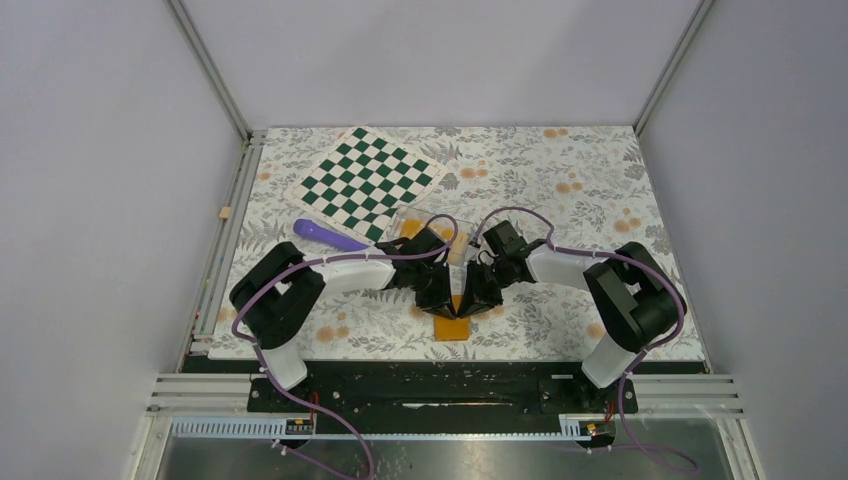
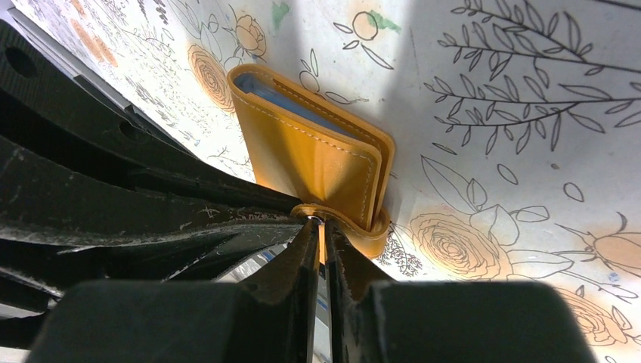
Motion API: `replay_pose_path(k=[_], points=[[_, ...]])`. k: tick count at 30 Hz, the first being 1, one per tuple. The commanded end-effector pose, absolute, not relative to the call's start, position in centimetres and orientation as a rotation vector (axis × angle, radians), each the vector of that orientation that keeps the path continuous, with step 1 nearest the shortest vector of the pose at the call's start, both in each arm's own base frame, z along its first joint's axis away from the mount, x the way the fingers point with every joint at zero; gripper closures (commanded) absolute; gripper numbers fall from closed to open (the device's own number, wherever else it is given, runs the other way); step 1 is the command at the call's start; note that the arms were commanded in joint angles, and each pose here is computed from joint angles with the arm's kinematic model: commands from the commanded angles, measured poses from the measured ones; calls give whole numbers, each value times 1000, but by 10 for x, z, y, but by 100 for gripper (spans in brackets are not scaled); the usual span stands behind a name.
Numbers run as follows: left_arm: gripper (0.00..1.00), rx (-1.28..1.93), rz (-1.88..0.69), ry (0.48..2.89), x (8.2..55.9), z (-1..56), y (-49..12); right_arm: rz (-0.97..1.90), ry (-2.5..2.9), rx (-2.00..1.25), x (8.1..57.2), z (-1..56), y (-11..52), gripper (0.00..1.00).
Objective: Put the credit cards into the card holder
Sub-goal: Close the card holder at the center of the board.
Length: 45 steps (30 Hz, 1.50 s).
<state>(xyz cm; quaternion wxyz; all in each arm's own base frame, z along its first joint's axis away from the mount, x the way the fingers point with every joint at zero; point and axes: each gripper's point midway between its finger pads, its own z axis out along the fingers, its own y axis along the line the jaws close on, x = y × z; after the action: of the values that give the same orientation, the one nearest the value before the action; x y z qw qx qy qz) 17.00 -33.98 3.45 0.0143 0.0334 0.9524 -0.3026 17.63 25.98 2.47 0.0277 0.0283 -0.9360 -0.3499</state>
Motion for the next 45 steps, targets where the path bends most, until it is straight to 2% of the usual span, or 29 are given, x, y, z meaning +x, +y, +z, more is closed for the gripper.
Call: replay_pose_path(k=[1,9,13,23,33,45], points=[[91,142,-873,2942,176,40,-336,-1045,-2926,119,181,26,261,86],[91,150,-865,2953,174,38,-334,-1042,-2924,119,180,25,261,86],[100,151,-857,2959,174,35,-334,-1046,-2923,122,180,26,261,86],[100,125,-766,2990,175,24,-325,-1001,-2958,188,180,32,260,86],[100,106,-691,3028,173,13,-318,-817,-2990,273,174,14,263,87],[100,89,-642,3060,170,-1,-313,-404,-3046,299,164,-21,237,95]])
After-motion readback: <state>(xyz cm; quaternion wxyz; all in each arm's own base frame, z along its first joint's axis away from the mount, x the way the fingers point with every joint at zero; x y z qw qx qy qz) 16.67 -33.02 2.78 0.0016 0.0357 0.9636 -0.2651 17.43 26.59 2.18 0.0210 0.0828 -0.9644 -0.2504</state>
